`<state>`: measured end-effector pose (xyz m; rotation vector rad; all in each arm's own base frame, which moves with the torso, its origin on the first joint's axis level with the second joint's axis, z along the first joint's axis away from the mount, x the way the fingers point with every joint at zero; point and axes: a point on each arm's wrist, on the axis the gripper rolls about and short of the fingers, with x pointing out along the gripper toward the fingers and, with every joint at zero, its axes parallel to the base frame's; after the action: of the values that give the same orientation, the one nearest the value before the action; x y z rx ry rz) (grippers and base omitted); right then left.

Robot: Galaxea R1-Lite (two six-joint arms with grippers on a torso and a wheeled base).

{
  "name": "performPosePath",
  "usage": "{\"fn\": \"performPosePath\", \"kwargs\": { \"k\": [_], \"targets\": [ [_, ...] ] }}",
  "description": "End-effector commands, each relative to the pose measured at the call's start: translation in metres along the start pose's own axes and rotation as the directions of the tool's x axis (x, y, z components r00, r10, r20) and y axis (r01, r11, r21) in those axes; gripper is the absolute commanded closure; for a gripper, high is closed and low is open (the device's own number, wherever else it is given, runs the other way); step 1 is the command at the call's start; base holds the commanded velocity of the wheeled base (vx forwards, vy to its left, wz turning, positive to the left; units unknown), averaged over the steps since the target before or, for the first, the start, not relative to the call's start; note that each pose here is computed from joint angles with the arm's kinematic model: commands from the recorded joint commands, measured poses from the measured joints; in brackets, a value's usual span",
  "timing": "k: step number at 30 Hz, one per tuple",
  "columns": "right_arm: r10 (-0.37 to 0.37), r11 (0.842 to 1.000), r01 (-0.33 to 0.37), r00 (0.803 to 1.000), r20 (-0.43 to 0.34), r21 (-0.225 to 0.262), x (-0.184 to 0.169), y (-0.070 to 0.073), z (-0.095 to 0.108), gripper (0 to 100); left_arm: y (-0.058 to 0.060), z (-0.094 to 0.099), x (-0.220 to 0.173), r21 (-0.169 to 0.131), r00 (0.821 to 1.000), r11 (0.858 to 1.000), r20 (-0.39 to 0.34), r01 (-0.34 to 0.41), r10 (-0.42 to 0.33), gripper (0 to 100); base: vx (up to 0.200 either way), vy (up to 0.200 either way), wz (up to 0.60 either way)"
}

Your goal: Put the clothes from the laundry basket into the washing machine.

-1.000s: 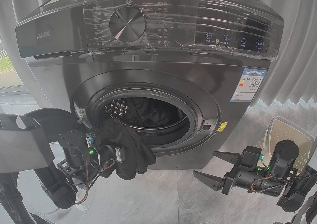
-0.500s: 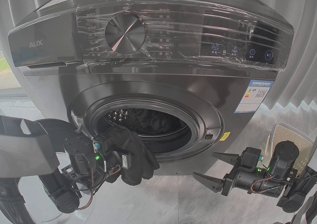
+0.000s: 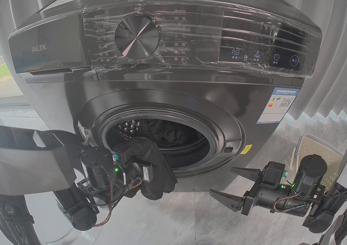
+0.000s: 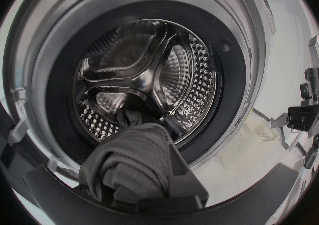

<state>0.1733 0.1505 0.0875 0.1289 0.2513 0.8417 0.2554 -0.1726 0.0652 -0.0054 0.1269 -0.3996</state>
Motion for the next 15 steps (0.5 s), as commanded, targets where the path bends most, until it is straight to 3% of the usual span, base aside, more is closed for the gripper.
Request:
{"fn": "performPosePath", "kwargs": {
  "k": [1,2,3,5,10,15],
  "targets": [
    [0.002,1.000,-0.002,1.000,0.000,0.000,0.000,0.000,0.000,0,-0.009,-0.005,0.020,-0.016,0.999,0.999,0.016,0.038,-0.037,100,0.000,0.000,0.00],
    [0.003,1.000,-0.003,1.000,-0.001,0.000,0.000,0.001,0.000,0,-0.012,-0.010,0.035,-0.036,0.997,0.996,0.029,0.078,-0.076,100,0.000,0.000,0.00],
    [0.003,1.000,-0.003,1.000,-0.001,0.000,0.000,0.001,0.000,0,-0.012,-0.010,0.035,-0.036,0.997,0.996,0.029,0.078,-0.076,100,0.000,0.000,0.00],
    [0.004,1.000,-0.004,1.000,0.002,-0.002,0.000,0.001,0.000,0,-0.016,-0.011,0.055,-0.076,0.994,0.993,0.068,0.091,-0.086,100,0.000,0.000,0.00],
    [0.005,1.000,-0.005,1.000,0.008,-0.005,-0.001,0.001,0.002,0,-0.023,-0.018,0.070,-0.149,0.993,0.984,0.080,0.101,-0.089,100,0.000,0.000,0.00],
    [0.005,1.000,-0.005,1.000,0.007,-0.004,-0.001,0.001,0.001,0,-0.020,-0.019,0.095,-0.171,0.990,0.983,0.136,0.070,-0.047,100,0.000,0.000,0.00]
  ]
}}
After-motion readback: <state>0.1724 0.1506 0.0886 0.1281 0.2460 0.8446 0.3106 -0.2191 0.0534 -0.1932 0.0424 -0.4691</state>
